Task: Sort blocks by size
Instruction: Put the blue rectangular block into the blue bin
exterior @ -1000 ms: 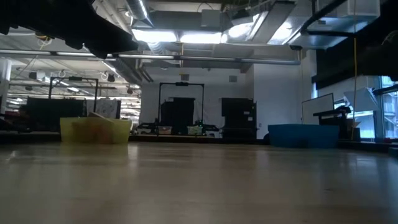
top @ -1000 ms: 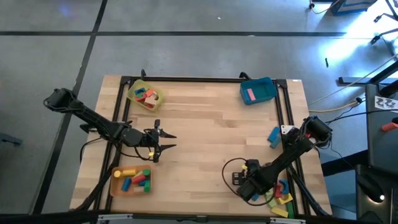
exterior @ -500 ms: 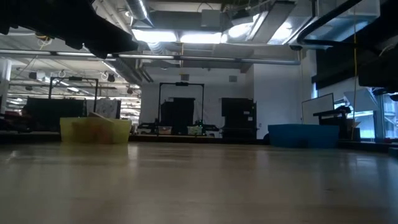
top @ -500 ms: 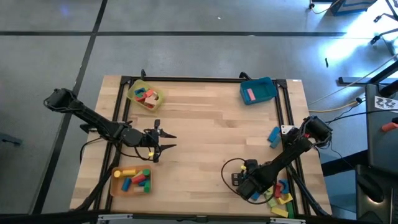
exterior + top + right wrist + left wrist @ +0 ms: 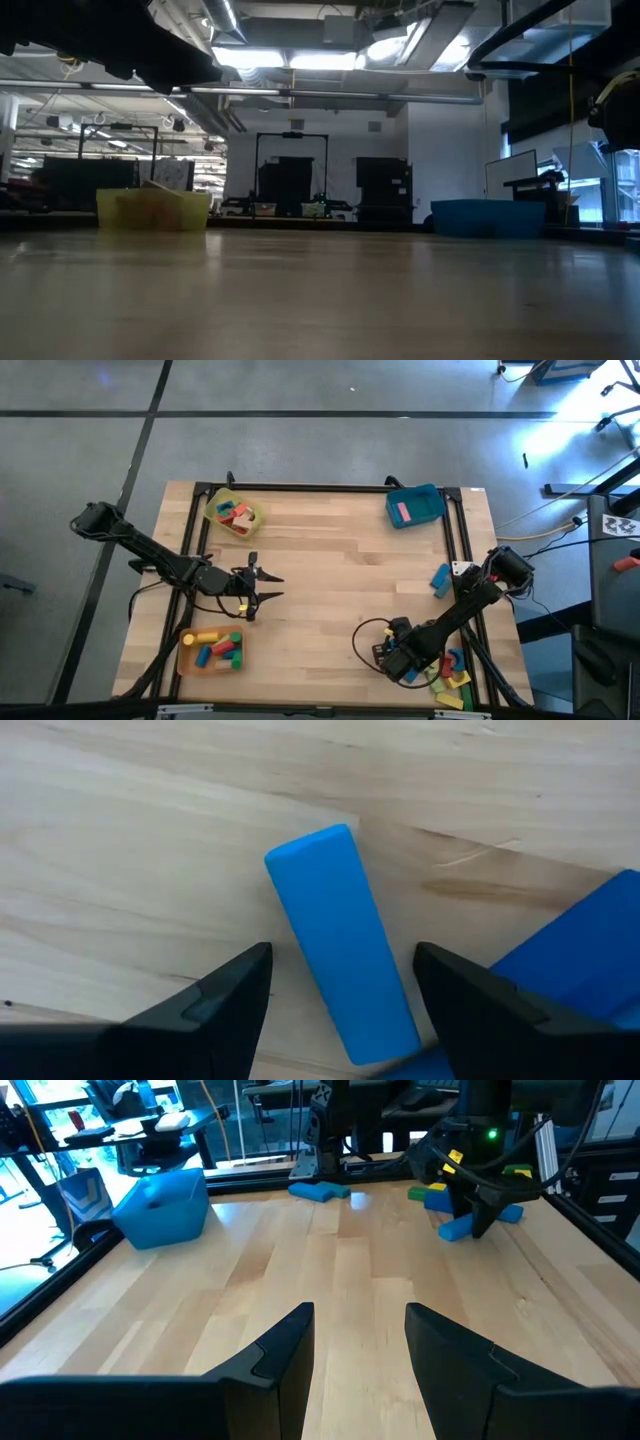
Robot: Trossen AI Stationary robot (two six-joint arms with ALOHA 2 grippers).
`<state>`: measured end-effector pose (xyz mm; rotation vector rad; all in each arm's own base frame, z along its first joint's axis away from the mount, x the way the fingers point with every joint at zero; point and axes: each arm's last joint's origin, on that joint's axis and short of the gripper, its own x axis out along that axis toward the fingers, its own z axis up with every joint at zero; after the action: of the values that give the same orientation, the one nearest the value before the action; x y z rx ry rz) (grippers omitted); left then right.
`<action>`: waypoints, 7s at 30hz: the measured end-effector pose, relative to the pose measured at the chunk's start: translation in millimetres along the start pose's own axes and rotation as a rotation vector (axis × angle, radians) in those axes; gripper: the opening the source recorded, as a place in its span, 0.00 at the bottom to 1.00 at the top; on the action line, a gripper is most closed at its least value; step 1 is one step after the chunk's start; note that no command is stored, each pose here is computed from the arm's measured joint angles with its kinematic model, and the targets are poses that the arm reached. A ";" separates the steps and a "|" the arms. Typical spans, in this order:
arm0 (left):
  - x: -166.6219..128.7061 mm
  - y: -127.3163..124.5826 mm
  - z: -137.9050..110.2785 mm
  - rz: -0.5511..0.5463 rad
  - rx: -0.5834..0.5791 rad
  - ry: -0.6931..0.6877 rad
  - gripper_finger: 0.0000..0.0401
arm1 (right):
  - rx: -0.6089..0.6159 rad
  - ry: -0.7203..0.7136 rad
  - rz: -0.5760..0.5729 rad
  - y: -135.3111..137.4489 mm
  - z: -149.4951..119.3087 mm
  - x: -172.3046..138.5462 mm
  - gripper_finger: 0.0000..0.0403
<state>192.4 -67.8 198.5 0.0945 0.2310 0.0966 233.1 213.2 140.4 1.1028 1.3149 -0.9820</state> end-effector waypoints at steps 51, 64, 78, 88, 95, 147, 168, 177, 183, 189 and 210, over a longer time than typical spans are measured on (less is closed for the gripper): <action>0.0 -0.1 0.3 0.000 0.024 -0.003 0.36 | -0.189 -0.078 0.046 16.9 10.0 -28.9 0.29; -0.1 0.0 -1.0 0.000 0.031 0.010 0.36 | -0.334 -0.267 -0.011 22.4 86.7 -64.3 0.30; 2.9 -4.7 -7.3 -0.151 0.076 0.056 0.36 | -0.252 -0.550 -0.169 -23.9 216.3 -135.3 0.30; 12.4 3.8 -13.5 -0.095 0.056 0.097 0.36 | -0.176 -0.560 -0.245 -63.6 321.1 -135.5 0.30; 15.2 3.8 -15.3 -0.092 0.105 0.100 0.36 | -0.107 -0.557 -0.145 -100.2 369.3 -111.8 0.30; 15.5 3.6 -10.9 -0.089 0.046 0.058 0.36 | -0.134 -0.074 -0.292 -108.7 206.4 -72.6 0.05; 15.5 3.6 -10.3 -0.089 0.055 0.052 0.36 | -0.088 0.098 -0.465 -106.6 208.5 -12.4 0.02; 15.5 3.6 -10.3 -0.089 0.064 0.052 0.36 | -0.125 0.155 -0.488 -102.8 208.1 -7.6 0.01; 15.5 3.6 -10.3 -0.089 0.065 0.052 0.36 | -0.224 0.111 -0.276 -64.8 201.5 -20.4 0.02; 15.6 3.7 -10.5 -0.089 0.067 0.053 0.36 | -0.316 0.000 -0.191 -36.0 185.5 -41.8 0.01; 15.5 3.7 -11.2 -0.089 0.051 0.061 0.36 | 0.171 -0.344 -0.374 -60.9 177.7 -34.3 0.62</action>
<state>204.5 -61.6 184.6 0.1323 0.2980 0.0052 212.3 24.7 162.4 0.7773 1.1884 -1.5119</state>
